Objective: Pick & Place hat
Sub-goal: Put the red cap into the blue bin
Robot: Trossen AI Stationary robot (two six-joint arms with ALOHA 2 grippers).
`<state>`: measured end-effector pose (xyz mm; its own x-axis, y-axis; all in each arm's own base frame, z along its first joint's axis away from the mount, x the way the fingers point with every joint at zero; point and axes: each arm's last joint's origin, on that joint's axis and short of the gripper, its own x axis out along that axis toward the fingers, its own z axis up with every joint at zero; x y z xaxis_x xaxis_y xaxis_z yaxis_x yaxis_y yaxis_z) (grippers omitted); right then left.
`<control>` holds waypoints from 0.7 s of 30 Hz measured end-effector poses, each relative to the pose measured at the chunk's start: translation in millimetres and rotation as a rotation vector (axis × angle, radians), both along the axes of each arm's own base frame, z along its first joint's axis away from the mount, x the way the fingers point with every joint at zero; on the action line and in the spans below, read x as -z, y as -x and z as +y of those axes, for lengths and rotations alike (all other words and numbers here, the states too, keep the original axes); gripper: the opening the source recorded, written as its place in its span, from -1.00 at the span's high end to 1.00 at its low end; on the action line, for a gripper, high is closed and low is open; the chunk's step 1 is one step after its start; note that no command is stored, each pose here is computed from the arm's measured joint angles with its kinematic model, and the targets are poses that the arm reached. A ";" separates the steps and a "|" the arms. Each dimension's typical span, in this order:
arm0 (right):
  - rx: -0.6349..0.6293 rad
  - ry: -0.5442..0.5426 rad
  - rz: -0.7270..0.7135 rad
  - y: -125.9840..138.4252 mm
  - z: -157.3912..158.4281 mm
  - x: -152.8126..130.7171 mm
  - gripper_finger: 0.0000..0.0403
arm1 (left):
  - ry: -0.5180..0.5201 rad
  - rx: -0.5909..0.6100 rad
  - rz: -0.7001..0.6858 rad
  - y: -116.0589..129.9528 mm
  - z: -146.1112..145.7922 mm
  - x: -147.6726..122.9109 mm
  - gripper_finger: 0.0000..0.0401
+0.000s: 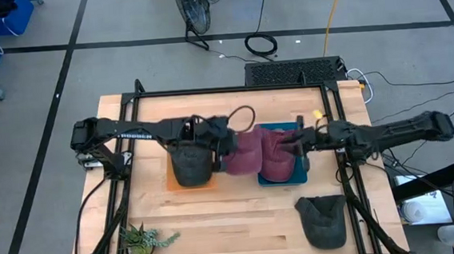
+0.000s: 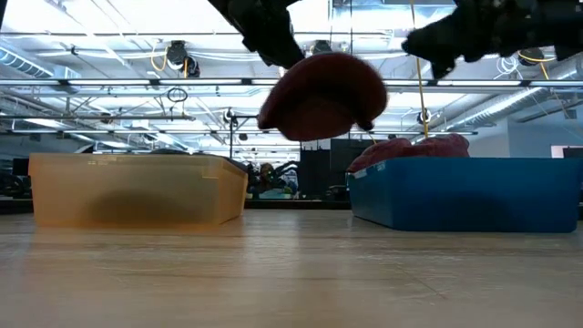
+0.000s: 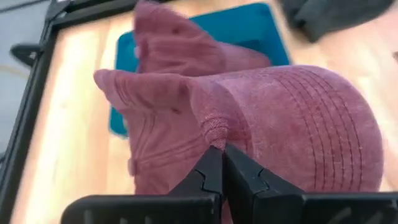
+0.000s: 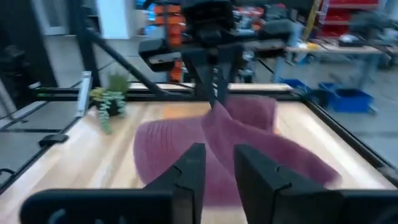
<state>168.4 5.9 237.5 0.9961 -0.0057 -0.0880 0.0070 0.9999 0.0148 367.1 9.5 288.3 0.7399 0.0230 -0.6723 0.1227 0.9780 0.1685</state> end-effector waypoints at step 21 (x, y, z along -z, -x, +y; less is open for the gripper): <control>0.027 0.143 0.322 -118.2 8.5 -36.3 0.27 | -0.006 0.022 -0.040 -5.4 -19.0 0.3 0.97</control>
<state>286.5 14.4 273.8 0.9167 -0.0665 -0.3941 0.0150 0.9911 -0.1324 372.4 -9.4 288.0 0.7664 0.0099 -0.6423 0.1376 0.9742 0.1791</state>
